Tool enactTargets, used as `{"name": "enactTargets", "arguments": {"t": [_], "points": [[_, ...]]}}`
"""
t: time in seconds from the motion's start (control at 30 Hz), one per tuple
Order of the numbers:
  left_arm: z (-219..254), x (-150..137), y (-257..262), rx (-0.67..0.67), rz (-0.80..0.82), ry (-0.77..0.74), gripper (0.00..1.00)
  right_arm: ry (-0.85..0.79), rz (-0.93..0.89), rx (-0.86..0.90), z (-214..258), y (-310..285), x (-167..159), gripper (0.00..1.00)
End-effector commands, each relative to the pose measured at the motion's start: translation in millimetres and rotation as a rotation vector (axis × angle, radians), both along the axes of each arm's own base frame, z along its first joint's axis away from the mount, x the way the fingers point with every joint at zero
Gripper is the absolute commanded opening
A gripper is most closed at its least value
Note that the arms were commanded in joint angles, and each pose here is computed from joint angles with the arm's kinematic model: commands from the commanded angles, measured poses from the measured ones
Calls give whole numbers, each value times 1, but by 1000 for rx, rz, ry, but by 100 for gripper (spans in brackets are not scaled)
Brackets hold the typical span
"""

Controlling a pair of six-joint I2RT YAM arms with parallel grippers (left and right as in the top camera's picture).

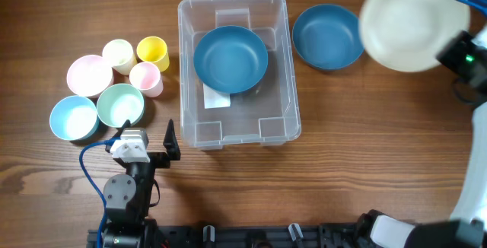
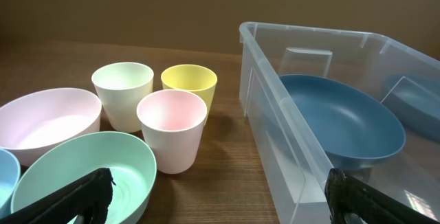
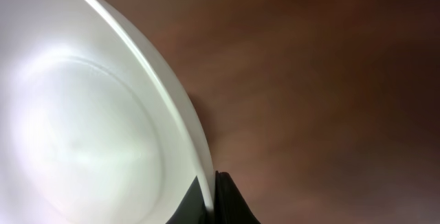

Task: Pack container
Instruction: 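Carry the cream plate with the right gripper onto the teal plate in the bin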

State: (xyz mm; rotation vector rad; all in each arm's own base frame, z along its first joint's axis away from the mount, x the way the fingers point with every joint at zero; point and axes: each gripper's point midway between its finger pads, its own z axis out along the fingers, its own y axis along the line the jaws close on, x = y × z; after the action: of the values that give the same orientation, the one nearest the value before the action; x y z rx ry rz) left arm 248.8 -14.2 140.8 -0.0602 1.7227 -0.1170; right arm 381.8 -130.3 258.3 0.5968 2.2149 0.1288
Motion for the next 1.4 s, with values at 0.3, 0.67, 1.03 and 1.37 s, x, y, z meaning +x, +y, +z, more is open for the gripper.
{"name": "enactTargets", "arguments": {"t": [0.3, 0.67, 1.03, 1.37], "points": [[-2, 0, 3, 21, 14, 1, 100, -260, 468, -108, 47, 243, 58, 4], [-2, 0, 3, 21, 14, 1, 100, -169, 592, -182, -58, 350, 94, 4], [-2, 0, 3, 21, 14, 1, 100, -63, 606, -202, -117, 355, 102, 4], [-2, 0, 3, 21, 14, 1, 100, -146, 656, -255, -83, 355, 101, 56]]}}
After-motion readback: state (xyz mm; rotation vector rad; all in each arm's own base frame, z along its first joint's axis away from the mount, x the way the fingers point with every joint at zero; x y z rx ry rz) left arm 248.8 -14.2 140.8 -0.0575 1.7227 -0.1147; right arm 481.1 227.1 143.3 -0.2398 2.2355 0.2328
